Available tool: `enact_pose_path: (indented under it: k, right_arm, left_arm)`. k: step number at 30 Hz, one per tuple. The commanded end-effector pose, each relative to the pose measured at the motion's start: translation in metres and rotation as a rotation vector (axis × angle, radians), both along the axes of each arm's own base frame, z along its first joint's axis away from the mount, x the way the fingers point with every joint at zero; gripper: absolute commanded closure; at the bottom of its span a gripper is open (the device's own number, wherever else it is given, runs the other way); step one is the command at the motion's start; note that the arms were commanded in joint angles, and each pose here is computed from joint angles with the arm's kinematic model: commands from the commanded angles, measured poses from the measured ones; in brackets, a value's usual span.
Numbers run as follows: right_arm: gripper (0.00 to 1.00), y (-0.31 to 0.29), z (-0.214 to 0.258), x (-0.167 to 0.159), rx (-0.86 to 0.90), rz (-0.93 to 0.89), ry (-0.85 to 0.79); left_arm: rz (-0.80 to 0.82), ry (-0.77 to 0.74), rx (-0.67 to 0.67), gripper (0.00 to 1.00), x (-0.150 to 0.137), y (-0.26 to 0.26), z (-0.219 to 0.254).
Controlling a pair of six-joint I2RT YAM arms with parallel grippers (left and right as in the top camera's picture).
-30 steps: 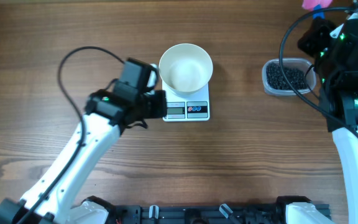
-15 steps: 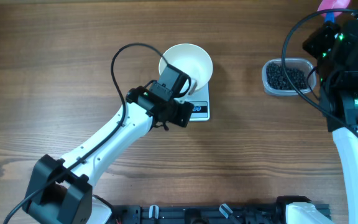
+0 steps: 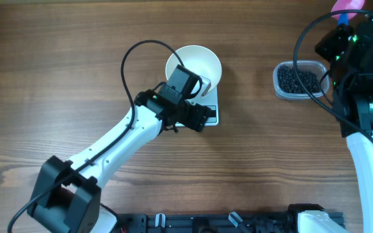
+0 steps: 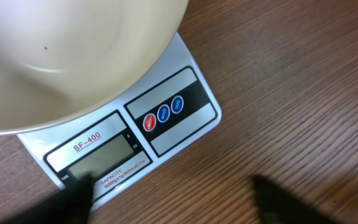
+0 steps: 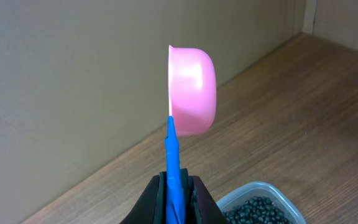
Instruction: Scoop item into bowl and weigh 150g on scale
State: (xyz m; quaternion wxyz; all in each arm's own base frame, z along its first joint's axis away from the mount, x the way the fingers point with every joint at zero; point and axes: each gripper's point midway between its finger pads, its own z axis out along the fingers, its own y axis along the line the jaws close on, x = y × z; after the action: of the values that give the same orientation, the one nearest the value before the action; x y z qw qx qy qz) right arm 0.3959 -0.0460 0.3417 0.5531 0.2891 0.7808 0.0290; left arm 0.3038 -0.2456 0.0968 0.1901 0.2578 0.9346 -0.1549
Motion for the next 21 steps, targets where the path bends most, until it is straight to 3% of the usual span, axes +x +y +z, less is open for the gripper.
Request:
enact_pose_path:
  k: [1, 5, 9, 14, 17, 21]
  right_arm:
    - [0.96, -0.004, 0.006, 0.001, -0.014, -0.019, -0.012]
    - [0.95, -0.004, 0.006, 0.001, -0.014, -0.020, -0.013]
    - [0.96, -0.004, 0.007, 0.002, -0.015, -0.019, -0.014]
    - [0.96, -0.004, 0.007, 0.002, -0.015, -0.019, -0.015]
    - [0.96, -0.004, 0.007, 0.002, -0.015, -0.019, -0.014]
    - [0.96, -0.004, 0.006, 0.001, -0.015, -0.019, -0.012]
  left_arm:
    - [0.105, 0.042, 0.013, 0.00, 0.003, 0.003, -0.009]
    - [0.434, 0.045, 0.088, 0.00, 0.015, 0.035, -0.016]
    - [0.610, 0.042, 0.155, 0.00, 0.015, 0.059, -0.026]
    - [0.599, 0.021, 0.139, 0.00, 0.019, 0.057, -0.026]
    - [0.468, -0.051, 0.149, 0.00, 0.026, 0.045, -0.022]
    - [0.471, -0.153, 0.201, 0.00, 0.032, 0.047, -0.021]
